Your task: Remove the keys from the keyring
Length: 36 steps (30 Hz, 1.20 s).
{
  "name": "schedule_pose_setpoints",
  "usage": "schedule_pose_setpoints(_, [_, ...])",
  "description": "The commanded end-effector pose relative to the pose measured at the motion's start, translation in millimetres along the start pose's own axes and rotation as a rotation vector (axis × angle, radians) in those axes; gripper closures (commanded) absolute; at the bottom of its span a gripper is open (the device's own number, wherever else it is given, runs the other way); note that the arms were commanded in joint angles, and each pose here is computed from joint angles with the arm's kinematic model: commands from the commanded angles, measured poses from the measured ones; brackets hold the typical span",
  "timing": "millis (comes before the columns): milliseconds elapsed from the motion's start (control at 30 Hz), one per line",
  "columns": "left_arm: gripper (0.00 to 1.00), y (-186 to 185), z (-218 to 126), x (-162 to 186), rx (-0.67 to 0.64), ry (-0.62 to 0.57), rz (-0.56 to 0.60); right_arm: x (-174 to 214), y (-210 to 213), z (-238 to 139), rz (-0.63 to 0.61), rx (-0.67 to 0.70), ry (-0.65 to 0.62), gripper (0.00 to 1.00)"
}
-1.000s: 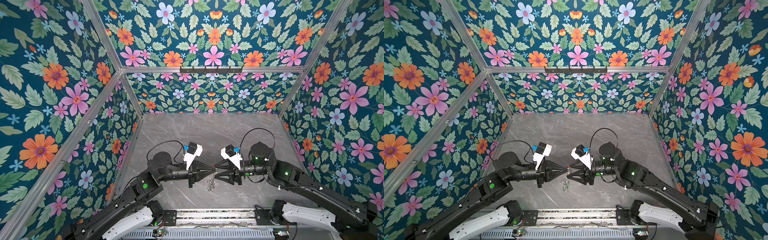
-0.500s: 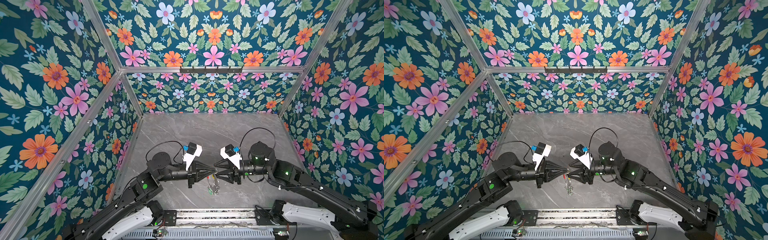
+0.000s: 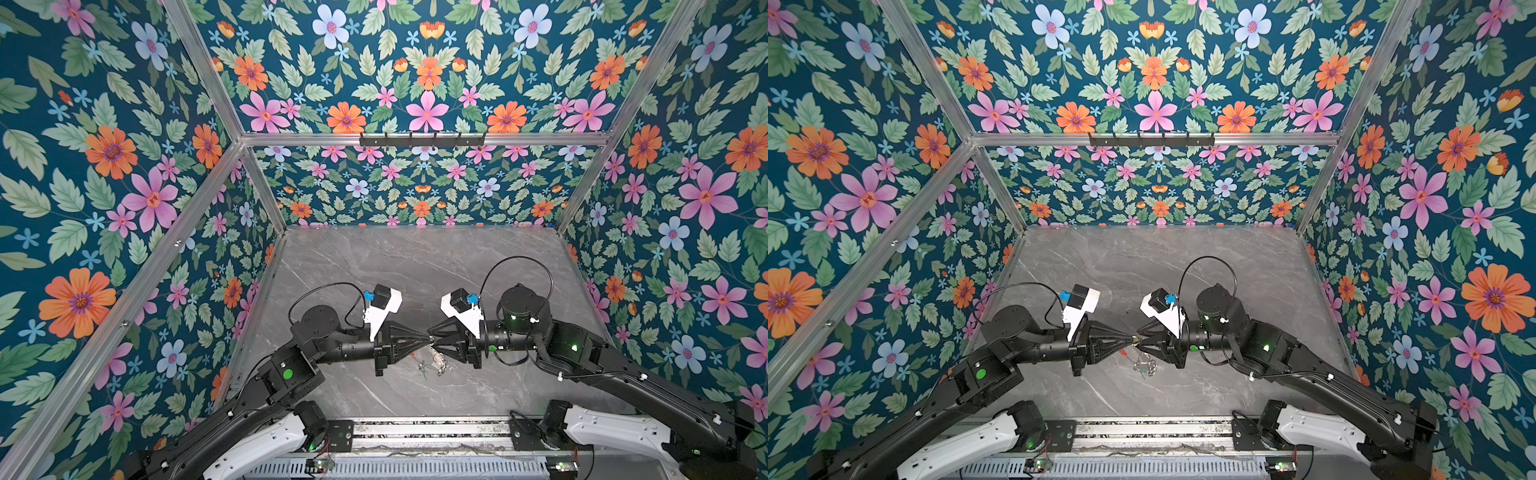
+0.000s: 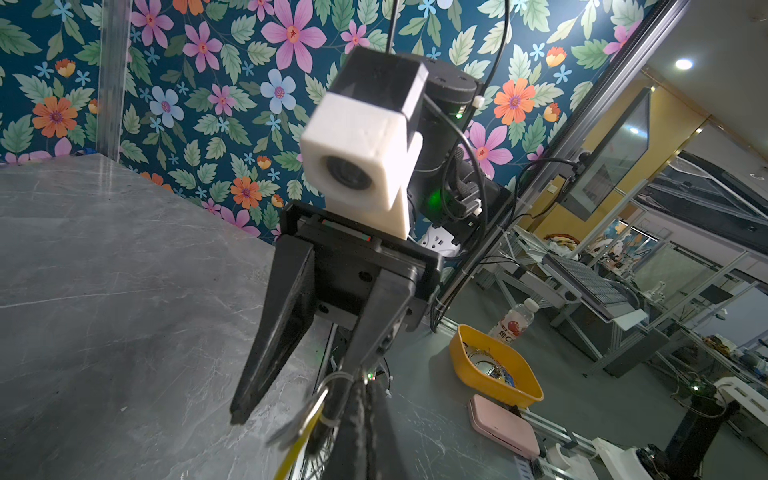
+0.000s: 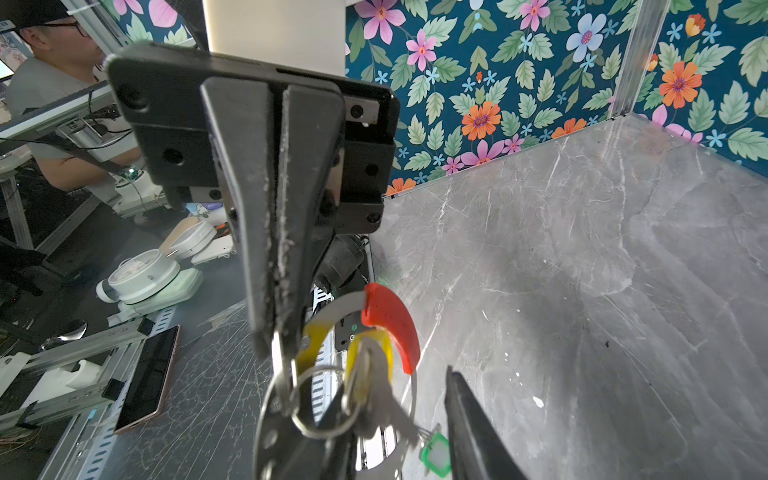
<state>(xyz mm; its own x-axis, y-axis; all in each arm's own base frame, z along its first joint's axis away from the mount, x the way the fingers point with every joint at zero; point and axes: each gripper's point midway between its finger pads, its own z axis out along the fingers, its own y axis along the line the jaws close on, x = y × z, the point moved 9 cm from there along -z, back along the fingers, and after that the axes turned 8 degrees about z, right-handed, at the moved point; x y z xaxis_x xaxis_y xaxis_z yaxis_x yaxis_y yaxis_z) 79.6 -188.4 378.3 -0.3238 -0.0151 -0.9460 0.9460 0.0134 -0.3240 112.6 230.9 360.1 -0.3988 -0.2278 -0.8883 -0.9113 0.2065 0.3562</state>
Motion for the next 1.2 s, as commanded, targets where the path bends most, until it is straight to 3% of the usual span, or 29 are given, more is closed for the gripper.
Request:
schedule_pose_setpoints(0, [1.0, -2, -1, -4, 0.001, -0.024, 0.018, -1, 1, -1, -0.012, 0.004, -0.005, 0.71])
schedule_pose_setpoints(233, [1.0, -2, -1, -5, 0.003, -0.025, 0.022, -2, 3, -1, -0.018, 0.001, -0.001, 0.78])
schedule_pose_setpoints(367, [1.0, -4, -2, -5, 0.016, -0.014, 0.035, -1, 5, -4, -0.024, -0.006, 0.016, 0.6])
schedule_pose_setpoints(467, [1.0, -5, -1, -4, 0.031, -0.006, 0.044, 1, 7, -6, -0.025, -0.019, 0.031, 0.51])
schedule_pose_setpoints(833, [1.0, -11, -3, -3, 0.084, 0.014, 0.082, 6, 18, -24, -0.038, -0.066, 0.013, 0.45])
schedule_pose_setpoints(1167, [1.0, -17, -3, 0, 0.176, 0.029, 0.082, 9, 21, -30, -0.035, -0.079, -0.031, 0.46])
